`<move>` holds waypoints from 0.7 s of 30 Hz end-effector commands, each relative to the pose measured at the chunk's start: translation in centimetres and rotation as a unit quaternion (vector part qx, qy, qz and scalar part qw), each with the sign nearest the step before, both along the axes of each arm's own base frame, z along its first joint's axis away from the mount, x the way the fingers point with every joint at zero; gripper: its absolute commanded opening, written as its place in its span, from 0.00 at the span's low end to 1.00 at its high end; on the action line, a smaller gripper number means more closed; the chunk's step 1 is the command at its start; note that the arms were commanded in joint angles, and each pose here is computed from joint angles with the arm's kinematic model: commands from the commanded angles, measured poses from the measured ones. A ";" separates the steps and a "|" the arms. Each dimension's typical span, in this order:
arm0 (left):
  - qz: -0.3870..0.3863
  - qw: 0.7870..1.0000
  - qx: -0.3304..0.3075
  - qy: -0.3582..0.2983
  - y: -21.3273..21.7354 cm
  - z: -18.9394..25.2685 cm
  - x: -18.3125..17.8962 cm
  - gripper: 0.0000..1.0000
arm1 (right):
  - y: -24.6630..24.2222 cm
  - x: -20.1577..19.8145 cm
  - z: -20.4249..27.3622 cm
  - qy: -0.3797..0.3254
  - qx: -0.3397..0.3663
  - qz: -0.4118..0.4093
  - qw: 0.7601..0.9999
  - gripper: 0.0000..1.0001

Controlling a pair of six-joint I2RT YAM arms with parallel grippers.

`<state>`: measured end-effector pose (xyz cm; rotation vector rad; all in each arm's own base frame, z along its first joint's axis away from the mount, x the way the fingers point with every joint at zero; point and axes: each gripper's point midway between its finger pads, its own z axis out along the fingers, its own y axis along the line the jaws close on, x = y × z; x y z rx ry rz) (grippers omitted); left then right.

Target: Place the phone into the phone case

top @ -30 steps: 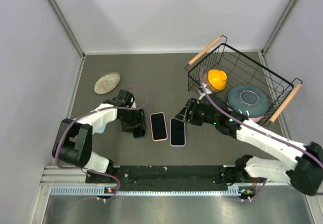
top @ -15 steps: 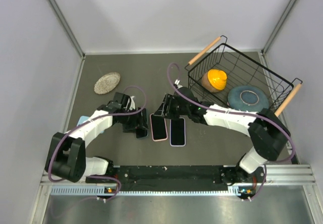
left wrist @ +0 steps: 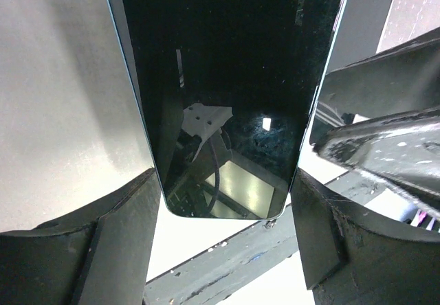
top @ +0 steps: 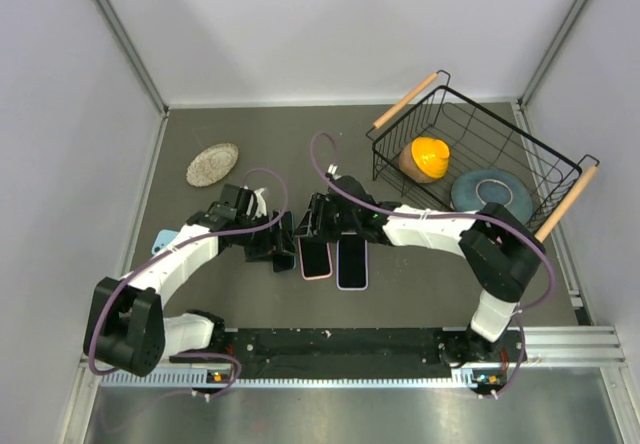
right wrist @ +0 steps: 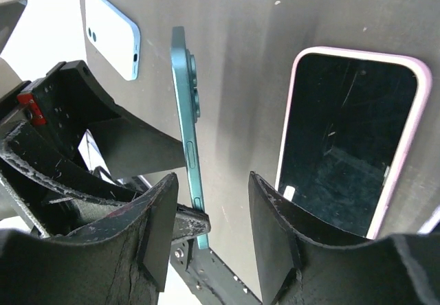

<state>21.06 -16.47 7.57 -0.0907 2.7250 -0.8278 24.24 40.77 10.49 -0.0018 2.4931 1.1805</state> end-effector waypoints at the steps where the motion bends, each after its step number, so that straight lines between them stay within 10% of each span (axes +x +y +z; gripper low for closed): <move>1: -0.010 0.999 -0.029 -0.032 -0.9 1.3 0.7 0.38 | 2.6 0.1 2.2 -0.023 0.037 0.025 0.999 0.45; 15: -0.011 0.999 -0.033 -0.031 -1.2 1.6 0.9 0.39 | 3.7 -0.3 2.0 -0.018 0.045 0.045 0.998 0.20; 21: -0.014 0.999 -0.029 -0.031 -1.0 1.7 0.8 0.40 | 3.8 -0.4 1.4 -0.011 0.043 0.047 0.998 0.23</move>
